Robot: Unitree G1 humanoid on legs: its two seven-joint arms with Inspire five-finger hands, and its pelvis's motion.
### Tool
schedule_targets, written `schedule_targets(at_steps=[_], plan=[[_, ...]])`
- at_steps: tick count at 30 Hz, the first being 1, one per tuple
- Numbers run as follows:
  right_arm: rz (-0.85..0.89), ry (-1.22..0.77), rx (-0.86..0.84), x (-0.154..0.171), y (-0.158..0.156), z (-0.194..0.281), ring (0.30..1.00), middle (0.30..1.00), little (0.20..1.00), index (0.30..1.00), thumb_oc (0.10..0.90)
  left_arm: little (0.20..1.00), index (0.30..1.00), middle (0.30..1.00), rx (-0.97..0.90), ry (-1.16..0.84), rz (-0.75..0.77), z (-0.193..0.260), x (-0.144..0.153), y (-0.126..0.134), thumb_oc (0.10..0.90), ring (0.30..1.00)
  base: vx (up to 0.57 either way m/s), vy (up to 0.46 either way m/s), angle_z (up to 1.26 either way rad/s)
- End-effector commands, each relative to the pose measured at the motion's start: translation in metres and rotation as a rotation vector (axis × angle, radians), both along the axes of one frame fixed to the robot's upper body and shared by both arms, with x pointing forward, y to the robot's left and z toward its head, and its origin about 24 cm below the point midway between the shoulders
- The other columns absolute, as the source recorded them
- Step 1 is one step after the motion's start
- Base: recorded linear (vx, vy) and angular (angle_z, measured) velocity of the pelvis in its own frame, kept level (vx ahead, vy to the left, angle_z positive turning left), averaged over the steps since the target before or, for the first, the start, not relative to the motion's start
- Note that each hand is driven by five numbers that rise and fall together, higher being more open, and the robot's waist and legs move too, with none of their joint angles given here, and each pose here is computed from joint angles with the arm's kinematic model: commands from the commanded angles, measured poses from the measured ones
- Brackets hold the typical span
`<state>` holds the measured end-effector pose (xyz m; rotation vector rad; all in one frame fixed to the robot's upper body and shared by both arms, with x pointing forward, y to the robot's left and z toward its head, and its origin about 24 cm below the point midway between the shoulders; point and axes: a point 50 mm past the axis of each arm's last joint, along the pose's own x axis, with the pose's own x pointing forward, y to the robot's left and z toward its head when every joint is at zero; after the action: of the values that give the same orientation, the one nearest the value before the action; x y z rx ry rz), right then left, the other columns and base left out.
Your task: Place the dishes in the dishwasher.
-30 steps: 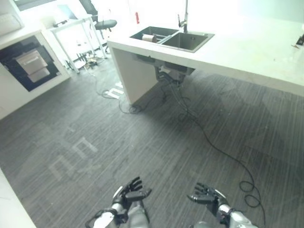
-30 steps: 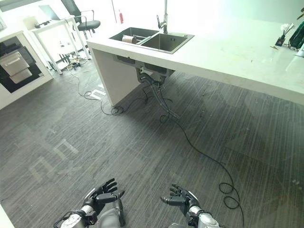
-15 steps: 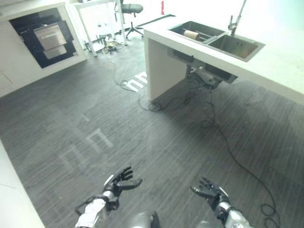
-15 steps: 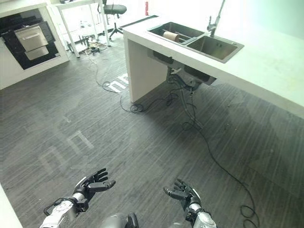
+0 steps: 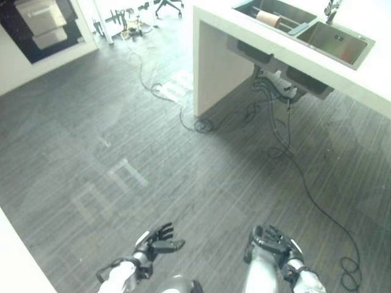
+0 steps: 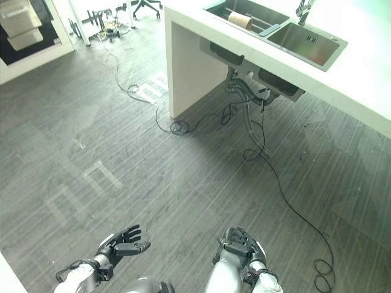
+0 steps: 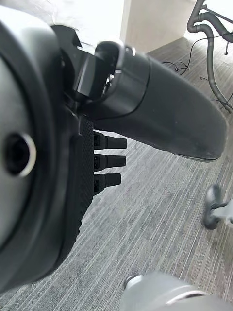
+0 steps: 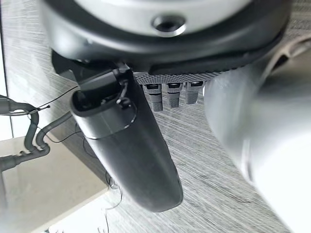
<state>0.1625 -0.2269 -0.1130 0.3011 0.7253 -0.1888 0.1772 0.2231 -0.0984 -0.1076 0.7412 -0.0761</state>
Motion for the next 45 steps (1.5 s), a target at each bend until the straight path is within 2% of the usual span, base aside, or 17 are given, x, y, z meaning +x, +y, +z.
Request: schedule_targets(at_steps=[1, 6, 11, 15, 20, 27, 31, 35, 40, 45], plan=[[-0.010, -0.040, -0.055, 0.017, -0.011, 0.011, 0.900, 0.900, 0.900, 0.900, 0.800, 0.900, 0.900, 0.900, -0.039, -0.185, -0.055, 0.027, 0.027, -0.005, 0.800, 0.900, 0.42, -0.238, 0.12], [0.056, 0.029, -0.120, 0.009, -0.030, 0.006, 0.900, 0.900, 0.900, 0.900, 0.800, 0.900, 0.900, 0.900, -0.107, -0.144, 0.017, 0.015, 0.012, -0.010, 0.800, 0.900, 0.40, -0.244, -0.48], [0.005, 0.034, -0.136, 0.001, -0.046, 0.006, 0.900, 0.900, 0.900, 0.900, 0.800, 0.900, 0.900, 0.900, -0.148, -0.162, -0.047, 0.017, 0.017, -0.019, 0.800, 0.900, 0.21, -0.103, -0.19], [-0.013, 0.057, -0.136, -0.004, -0.044, 0.001, 0.900, 0.900, 0.900, 0.900, 0.800, 0.900, 0.900, 0.900, -0.154, -0.173, -0.051, 0.021, 0.021, -0.020, 0.800, 0.900, 0.21, 0.091, -0.40], [0.066, 0.137, -0.145, -0.018, -0.036, -0.012, 0.900, 0.900, 0.900, 0.900, 0.800, 0.900, 0.900, 0.900, -0.157, -0.164, 0.007, 0.020, 0.015, -0.015, 0.800, 0.900, 0.30, 0.215, -0.73], [0.037, 0.244, -0.158, -0.036, -0.036, -0.024, 0.900, 0.900, 0.900, 0.900, 0.800, 0.900, 0.900, 0.900, -0.092, -0.133, -0.048, 0.022, 0.025, -0.008, 0.800, 0.900, 0.35, 0.317, -0.14], [0.022, 0.215, -0.139, -0.039, -0.032, -0.025, 0.900, 0.900, 0.900, 0.900, 0.800, 0.900, 0.900, 0.900, -0.060, -0.131, -0.084, 0.022, 0.025, -0.005, 0.800, 0.900, 0.13, 0.201, 0.03], [0.047, 0.186, -0.145, -0.039, -0.032, -0.023, 0.900, 0.900, 0.900, 0.900, 0.800, 0.900, 0.900, 0.900, -0.050, -0.129, -0.032, 0.019, 0.022, 0.000, 0.800, 0.900, 0.15, 0.107, -0.25], [0.059, 0.109, -0.134, -0.026, -0.028, -0.016, 0.900, 0.900, 0.900, 0.900, 0.800, 0.900, 0.900, 0.900, -0.023, -0.117, -0.010, 0.017, 0.021, -0.001, 0.800, 0.900, 0.28, -0.191, -0.31], [0.047, 0.109, -0.126, -0.025, -0.022, -0.018, 0.900, 0.900, 0.900, 0.900, 0.800, 0.900, 0.900, 0.900, 0.010, -0.084, 0.007, 0.010, 0.012, 0.005, 0.800, 0.900, 0.45, -0.394, 0.74]])
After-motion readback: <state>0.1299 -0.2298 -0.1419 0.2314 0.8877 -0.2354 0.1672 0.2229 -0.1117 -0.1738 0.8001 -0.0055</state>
